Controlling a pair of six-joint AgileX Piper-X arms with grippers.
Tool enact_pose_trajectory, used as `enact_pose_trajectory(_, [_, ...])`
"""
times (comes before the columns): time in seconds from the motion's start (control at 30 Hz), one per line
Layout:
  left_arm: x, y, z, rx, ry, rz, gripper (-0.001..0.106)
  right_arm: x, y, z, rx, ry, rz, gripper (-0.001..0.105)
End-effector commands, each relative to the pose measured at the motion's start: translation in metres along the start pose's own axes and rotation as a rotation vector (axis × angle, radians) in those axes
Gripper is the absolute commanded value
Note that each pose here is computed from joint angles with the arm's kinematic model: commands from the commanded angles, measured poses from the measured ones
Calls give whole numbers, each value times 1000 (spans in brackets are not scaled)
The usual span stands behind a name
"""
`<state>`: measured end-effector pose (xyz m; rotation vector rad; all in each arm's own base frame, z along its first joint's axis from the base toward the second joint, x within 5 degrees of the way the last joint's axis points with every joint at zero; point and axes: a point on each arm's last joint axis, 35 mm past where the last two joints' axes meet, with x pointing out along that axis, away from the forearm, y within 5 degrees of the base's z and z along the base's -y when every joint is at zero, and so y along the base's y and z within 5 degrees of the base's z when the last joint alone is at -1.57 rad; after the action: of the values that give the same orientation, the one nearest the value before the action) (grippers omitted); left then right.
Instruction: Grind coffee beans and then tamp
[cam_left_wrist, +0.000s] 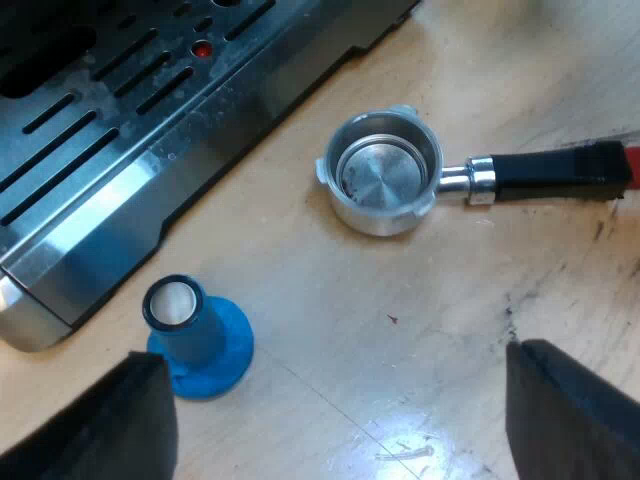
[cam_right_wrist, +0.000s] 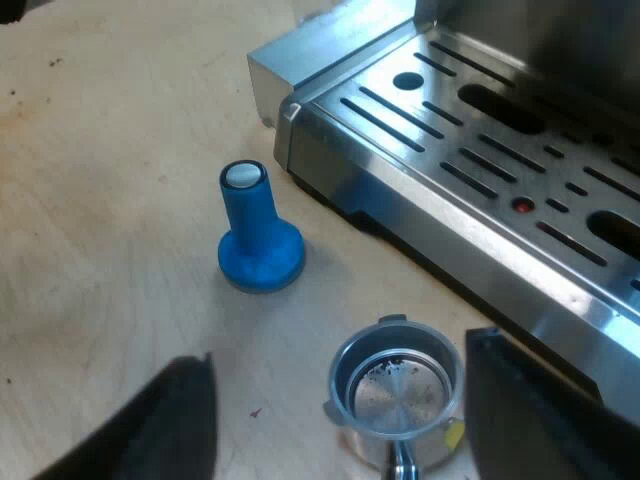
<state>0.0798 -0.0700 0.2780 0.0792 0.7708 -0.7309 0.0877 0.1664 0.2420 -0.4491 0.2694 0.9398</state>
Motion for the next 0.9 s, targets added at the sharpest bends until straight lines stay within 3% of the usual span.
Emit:
enact_pose_trajectory(0.03, [-3, 0, 3, -13, -16, 15, 69, 1, 1, -4, -21, -43, -3, 66])
enact_pose_trajectory(0.3, [-3, 0, 3, -37, -13, 18, 69, 14, 6, -11, -46, -26, 23, 66])
enact_pose_trajectory(0.43, [4, 0, 4, -92, 14, 22, 69, 27, 9, -11, -42, -42, 19, 62])
enact_pose_trajectory(0.63, [17, 4, 9, -96, 47, 81, 69, 43, 14, -14, -41, -56, 57, 62])
enact_pose_trajectory(0.73, [22, 4, 12, -98, 39, 81, 69, 49, 24, -13, -65, -81, 84, 62])
enact_pose_trajectory(0.9, [32, 6, 15, -116, 62, 102, 69, 54, 42, -19, -85, -39, 83, 62])
